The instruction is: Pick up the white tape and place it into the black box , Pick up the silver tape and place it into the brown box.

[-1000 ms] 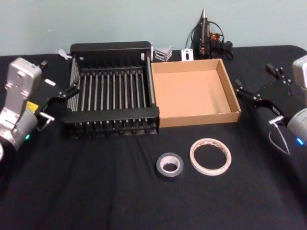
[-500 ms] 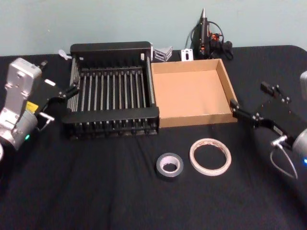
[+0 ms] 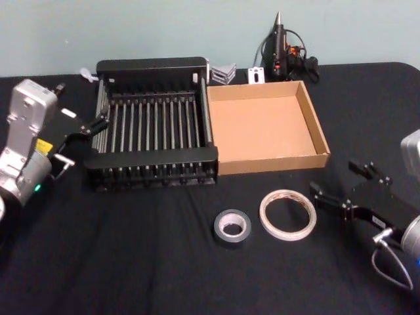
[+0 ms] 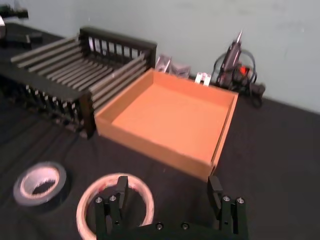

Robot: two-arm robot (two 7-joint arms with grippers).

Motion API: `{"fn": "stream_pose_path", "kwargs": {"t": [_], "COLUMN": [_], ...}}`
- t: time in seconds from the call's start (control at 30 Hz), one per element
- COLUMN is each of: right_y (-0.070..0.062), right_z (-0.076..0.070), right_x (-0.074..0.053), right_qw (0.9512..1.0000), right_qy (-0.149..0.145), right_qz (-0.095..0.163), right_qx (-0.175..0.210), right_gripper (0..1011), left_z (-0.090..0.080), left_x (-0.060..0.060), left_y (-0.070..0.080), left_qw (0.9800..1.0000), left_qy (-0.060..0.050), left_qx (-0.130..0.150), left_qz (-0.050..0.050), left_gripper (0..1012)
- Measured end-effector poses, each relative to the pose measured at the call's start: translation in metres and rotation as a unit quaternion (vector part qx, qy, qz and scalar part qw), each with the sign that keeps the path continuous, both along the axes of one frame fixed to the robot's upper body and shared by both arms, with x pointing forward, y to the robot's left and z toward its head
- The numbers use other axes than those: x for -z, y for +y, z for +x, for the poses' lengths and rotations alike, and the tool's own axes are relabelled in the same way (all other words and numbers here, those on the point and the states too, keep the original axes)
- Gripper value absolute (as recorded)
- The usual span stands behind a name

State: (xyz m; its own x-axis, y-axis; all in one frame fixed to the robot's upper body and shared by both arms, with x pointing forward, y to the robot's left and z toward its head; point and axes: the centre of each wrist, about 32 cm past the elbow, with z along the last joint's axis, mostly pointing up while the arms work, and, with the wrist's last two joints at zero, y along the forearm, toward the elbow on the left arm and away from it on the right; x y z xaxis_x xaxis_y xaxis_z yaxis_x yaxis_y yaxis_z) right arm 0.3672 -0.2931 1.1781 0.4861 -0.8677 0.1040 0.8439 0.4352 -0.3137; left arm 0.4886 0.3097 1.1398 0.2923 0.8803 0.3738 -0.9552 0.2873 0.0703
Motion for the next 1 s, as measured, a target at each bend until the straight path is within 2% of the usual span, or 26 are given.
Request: {"fn": "stream_pose_path", "kwargs": {"t": [0.33,0.7,1.0], "right_y": [0.002,0.004,0.008], "right_z": [-0.005,0.001,0.008], "right_x": [0.01,0.016,0.024], "right_qw": [0.9985,0.9967,0.9958], "right_qy": [0.052,0.078,0.087], "right_qz": [-0.015,-0.024,-0.029], "right_qx": [0.004,0.004,-0.001], "right_gripper": [1002,1002,1003], "left_z": [0.0,0.0,0.0], "left_x": [0.0,0.0,0.0], "left_y": [0.0,0.0,0.0], "left_qw": [1.0,1.0,1.0], "left_qy": [0.0,0.0,0.0], "left_qx": [0.0,0.0,0.0], "left_qz": [0.0,0.0,0.0], "left_gripper": [1001,1001,1001]}}
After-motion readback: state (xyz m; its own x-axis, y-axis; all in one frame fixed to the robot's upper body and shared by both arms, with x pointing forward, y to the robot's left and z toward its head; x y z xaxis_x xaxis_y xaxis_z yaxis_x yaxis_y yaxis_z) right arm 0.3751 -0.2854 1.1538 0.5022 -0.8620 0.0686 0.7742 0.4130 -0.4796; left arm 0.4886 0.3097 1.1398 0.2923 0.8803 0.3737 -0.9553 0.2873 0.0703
